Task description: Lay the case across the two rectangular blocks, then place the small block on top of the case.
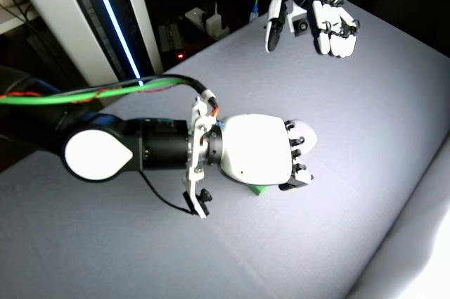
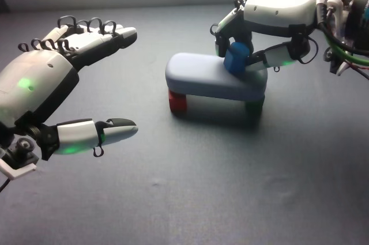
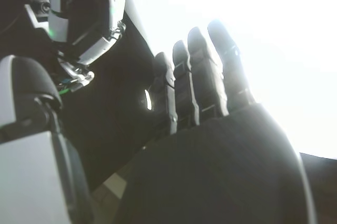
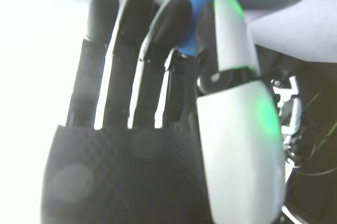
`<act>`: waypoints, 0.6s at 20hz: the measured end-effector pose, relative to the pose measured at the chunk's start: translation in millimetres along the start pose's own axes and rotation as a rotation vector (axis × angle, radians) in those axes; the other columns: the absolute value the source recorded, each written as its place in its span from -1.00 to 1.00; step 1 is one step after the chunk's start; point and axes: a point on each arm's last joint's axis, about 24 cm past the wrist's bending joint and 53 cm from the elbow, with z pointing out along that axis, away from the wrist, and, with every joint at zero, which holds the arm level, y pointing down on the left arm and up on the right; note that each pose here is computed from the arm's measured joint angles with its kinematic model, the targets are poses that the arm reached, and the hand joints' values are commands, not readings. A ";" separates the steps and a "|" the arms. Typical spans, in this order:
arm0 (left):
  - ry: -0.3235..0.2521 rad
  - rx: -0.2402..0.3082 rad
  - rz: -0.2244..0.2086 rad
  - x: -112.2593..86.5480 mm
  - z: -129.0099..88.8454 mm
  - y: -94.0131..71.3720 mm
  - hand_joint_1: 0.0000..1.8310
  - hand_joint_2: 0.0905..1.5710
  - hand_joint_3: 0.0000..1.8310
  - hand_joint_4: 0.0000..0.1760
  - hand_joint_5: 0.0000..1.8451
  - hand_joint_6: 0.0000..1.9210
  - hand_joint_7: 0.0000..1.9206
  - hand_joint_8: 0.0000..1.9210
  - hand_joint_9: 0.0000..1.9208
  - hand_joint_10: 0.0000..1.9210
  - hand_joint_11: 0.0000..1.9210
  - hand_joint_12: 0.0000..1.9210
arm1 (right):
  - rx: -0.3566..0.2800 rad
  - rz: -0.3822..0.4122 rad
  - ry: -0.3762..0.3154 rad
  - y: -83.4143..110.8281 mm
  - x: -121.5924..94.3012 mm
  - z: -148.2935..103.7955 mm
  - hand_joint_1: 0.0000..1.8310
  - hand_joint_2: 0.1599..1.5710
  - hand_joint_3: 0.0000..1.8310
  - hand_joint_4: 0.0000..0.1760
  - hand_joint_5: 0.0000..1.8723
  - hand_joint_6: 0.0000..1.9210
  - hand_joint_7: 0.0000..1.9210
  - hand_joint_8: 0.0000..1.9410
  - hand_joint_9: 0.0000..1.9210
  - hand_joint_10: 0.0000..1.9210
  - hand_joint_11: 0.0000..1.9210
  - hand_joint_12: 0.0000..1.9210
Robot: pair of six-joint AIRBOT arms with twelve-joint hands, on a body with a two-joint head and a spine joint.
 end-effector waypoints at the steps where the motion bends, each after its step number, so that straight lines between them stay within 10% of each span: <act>1: 0.000 -0.001 -0.001 -0.1 0.0 0.3 -0.01 0.13 -1.00 -0.69 -0.60 -1.00 -0.66 -1.00 -0.67 -1.00 -1.00 -0.15 | 0.001 -0.004 0.001 0.0 -0.3 0.2 0.33 0.39 -1.00 -1.00 -0.03 0.26 0.00 -0.02 -0.22 -0.11 -0.54 0.47; 6: -0.002 -0.002 -0.001 -0.8 0.4 0.7 0.00 0.13 -1.00 -0.66 -0.60 -1.00 -0.67 -1.00 -0.67 -1.00 -1.00 -0.19 | 0.004 -0.009 0.006 -0.6 1.3 1.1 0.29 0.44 -1.00 -0.68 -0.09 0.19 -0.10 0.25 -0.21 -0.30 -0.49 0.40; 7: -0.002 -0.002 -0.001 -0.8 0.4 0.6 0.00 0.13 -1.00 -0.75 -0.59 -1.00 -0.66 -1.00 -0.67 -1.00 -1.00 -0.19 | 0.005 -0.009 0.006 -0.6 1.3 1.1 0.26 0.41 -1.00 -1.00 -0.05 0.15 -0.25 -0.22 -0.27 -0.32 -0.53 0.39; 9: -0.003 -0.002 -0.001 -1.7 0.5 1.1 -0.01 0.14 -1.00 -0.74 -0.61 -1.00 -0.67 -1.00 -0.68 -1.00 -1.00 -0.22 | 0.009 -0.014 0.009 -1.6 2.0 1.1 0.28 0.27 -1.00 -1.00 -0.18 -0.72 -0.26 -0.58 -0.35 -0.33 -0.62 0.35; 12: -0.003 -0.002 -0.002 -1.6 0.5 1.2 -0.02 0.14 -1.00 -0.69 -0.60 -1.00 -0.66 -1.00 -0.67 -1.00 -1.00 -0.20 | 0.021 -0.018 0.013 -4.4 2.9 1.0 0.30 0.25 -1.00 -1.00 -0.16 -0.98 -0.26 -0.85 -0.38 -0.44 -0.66 0.30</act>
